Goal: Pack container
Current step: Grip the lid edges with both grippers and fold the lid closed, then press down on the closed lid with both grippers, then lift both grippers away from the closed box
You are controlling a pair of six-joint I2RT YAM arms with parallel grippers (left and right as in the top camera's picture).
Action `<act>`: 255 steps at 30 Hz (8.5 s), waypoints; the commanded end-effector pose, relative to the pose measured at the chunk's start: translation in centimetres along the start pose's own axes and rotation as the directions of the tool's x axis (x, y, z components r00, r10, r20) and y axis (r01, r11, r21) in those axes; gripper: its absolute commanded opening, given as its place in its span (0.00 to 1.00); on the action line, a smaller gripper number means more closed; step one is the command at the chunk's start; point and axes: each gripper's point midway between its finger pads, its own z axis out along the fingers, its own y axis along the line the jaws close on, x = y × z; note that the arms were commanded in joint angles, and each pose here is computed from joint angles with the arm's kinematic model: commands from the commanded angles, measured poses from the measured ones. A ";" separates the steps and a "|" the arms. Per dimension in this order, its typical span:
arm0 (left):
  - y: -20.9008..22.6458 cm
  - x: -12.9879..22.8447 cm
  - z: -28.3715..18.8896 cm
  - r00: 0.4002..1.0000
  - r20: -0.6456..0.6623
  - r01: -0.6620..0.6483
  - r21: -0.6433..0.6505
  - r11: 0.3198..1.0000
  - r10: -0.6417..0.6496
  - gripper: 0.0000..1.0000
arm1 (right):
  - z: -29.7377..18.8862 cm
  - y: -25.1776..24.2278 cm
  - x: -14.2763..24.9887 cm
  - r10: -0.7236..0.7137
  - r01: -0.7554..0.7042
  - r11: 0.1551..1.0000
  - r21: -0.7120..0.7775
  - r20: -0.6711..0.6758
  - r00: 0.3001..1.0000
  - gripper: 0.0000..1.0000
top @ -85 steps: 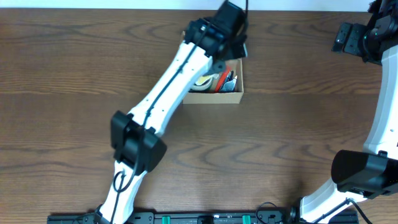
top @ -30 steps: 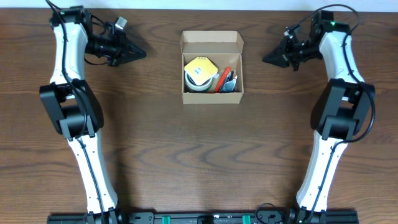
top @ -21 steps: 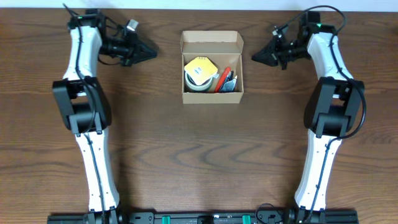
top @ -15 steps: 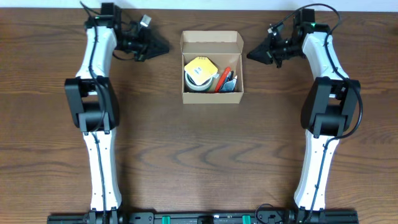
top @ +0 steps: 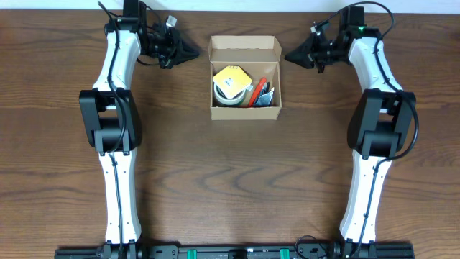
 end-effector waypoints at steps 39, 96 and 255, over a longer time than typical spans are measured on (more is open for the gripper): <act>-0.1 -2.4 5.4 0.998 -0.037 0.061 0.202 0.977 -0.054 0.07 | 4.5 -0.9 -1.8 0.013 -0.015 0.991 -0.136 -0.012 1.000 0.01; -10.7 1.5 -0.6 0.955 0.048 -0.294 0.001 0.956 0.294 0.06 | -1.7 10.4 2.0 -0.333 0.334 0.942 -0.009 0.080 0.940 0.02; -10.4 12.1 -24.7 0.870 0.098 -0.178 -0.852 0.492 0.484 0.95 | -25.0 16.3 5.5 -0.674 0.236 0.591 0.771 0.311 0.670 0.99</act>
